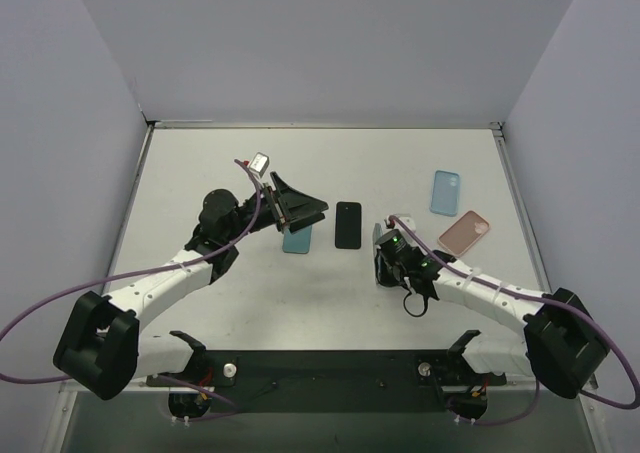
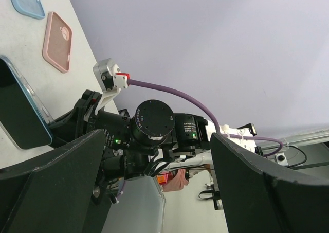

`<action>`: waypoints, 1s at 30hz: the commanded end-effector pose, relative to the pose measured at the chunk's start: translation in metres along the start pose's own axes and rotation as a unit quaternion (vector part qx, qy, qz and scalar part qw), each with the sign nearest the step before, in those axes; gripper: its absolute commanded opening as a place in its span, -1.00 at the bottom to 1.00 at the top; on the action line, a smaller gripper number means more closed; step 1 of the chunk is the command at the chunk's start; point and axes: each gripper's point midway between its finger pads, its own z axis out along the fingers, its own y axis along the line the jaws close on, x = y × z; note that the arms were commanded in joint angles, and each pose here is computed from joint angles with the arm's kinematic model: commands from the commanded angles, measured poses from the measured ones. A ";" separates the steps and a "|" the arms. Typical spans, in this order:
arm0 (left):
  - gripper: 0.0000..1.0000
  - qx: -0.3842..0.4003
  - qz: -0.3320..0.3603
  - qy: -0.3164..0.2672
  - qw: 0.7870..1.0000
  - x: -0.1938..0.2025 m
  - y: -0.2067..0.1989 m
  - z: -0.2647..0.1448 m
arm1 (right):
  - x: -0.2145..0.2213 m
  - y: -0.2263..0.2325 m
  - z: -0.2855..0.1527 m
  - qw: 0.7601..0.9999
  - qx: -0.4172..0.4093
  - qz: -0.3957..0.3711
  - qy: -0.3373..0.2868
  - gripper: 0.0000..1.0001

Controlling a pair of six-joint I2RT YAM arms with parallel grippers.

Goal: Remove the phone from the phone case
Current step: Remove the phone case from the phone.

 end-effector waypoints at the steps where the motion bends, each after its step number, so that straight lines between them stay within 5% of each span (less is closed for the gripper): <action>1: 0.89 0.029 0.032 0.009 0.999 -0.001 -0.020 0.004 | 0.027 -0.001 0.021 0.999 0.006 0.015 0.038 -0.95; 20: 0.89 0.009 0.023 0.022 0.999 0.007 -0.003 0.007 | 0.074 0.003 0.069 0.994 0.011 0.033 0.107 -0.95; 30: 0.90 0.005 0.018 0.023 1.000 0.008 0.005 0.009 | 0.052 -0.005 0.046 0.997 0.015 0.028 0.073 -1.00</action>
